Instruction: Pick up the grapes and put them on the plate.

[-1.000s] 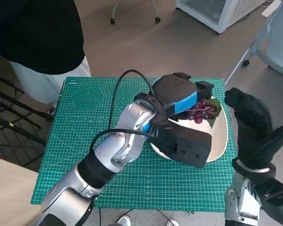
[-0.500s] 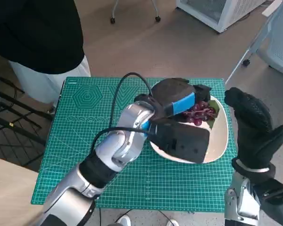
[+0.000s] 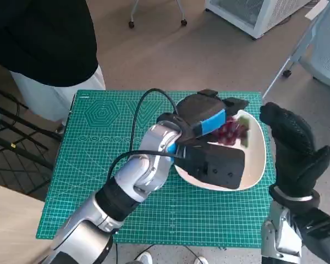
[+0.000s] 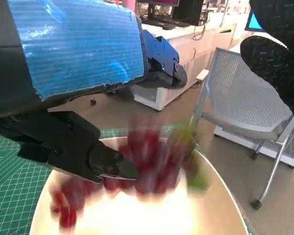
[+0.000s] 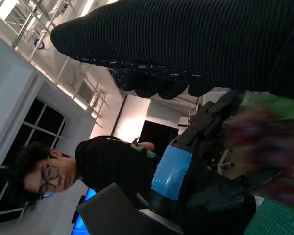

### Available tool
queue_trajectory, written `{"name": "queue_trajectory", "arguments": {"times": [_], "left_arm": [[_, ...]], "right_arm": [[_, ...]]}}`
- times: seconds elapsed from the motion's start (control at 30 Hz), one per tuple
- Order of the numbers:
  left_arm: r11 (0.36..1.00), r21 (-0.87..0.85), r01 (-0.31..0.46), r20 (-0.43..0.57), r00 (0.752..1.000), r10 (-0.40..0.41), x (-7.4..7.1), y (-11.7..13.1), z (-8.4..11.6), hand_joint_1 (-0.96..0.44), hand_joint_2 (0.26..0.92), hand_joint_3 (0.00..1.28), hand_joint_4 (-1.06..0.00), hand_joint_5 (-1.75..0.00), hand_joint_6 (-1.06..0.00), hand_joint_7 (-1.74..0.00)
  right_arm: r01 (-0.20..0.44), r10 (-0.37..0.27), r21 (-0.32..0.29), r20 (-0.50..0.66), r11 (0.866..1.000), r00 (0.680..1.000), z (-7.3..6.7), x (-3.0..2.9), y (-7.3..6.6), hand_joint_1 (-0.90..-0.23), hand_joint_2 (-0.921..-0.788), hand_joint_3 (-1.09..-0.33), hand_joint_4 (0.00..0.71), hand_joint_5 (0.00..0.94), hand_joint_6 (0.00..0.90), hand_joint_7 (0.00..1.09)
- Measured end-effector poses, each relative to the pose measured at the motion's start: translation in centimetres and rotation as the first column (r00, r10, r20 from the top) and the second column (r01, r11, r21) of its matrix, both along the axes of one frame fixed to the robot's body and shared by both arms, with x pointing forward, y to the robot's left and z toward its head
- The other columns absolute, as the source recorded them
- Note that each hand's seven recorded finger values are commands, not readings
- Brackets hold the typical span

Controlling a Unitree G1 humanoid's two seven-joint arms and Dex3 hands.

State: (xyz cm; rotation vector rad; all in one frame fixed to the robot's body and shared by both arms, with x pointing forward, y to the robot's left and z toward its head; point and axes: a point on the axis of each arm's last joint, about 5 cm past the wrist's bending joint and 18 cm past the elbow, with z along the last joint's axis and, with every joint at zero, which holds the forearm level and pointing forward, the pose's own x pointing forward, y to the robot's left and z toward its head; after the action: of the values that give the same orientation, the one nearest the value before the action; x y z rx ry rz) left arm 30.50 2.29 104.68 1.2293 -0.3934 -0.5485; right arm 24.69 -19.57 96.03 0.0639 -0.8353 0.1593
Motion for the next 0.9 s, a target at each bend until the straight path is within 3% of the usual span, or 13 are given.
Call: {"name": "queue_trajectory", "arguments": {"times": [0.3, 0.53, 0.73, 0.9], "left_arm": [[1.0, -0.03, -0.001, 0.073, 0.997, 0.003, 0.0, 1.3, -0.9, -0.61, 0.921, 0.08, -0.16, -0.01, -0.23, 0.0], [0.977, -0.205, 0.052, 0.063, 0.997, -0.04, 0.2, 3.3, -1.5, -0.61, 0.921, 0.15, -0.17, -0.01, -0.25, -0.01], [0.907, -0.409, 0.096, 0.046, 0.995, -0.085, 0.3, 5.4, -1.7, -0.61, 0.921, 0.28, -0.2, -0.02, -0.28, -0.02], [0.803, -0.584, 0.115, 0.057, 0.993, -0.101, 0.3, 7.6, -1.9, -0.6, 0.921, 0.35, -0.24, -0.02, -0.31, -0.03]], "right_arm": [[-0.005, 0.005, 0.001, -0.003, 1.0, 1.0, 0.0, 0.02, 0.1, -0.658, -0.921, -0.7, 0.326, 0.002, 0.07, 0.34], [-0.014, 0.014, 0.002, -0.011, 1.0, 1.0, 0.0, 0.08, 0.2, -0.657, -0.921, -0.702, 0.326, 0.001, 0.07, 0.34], [-0.025, 0.025, 0.002, -0.016, 1.0, 1.0, -0.1, 0.14, 0.5, -0.655, -0.921, -0.703, 0.328, 0.002, 0.069, 0.34], [-0.032, 0.032, 0.009, -0.019, 0.999, 0.999, -0.1, 0.19, 0.5, -0.655, -0.921, -0.701, 0.33, 0.003, 0.069, 0.34]]}}
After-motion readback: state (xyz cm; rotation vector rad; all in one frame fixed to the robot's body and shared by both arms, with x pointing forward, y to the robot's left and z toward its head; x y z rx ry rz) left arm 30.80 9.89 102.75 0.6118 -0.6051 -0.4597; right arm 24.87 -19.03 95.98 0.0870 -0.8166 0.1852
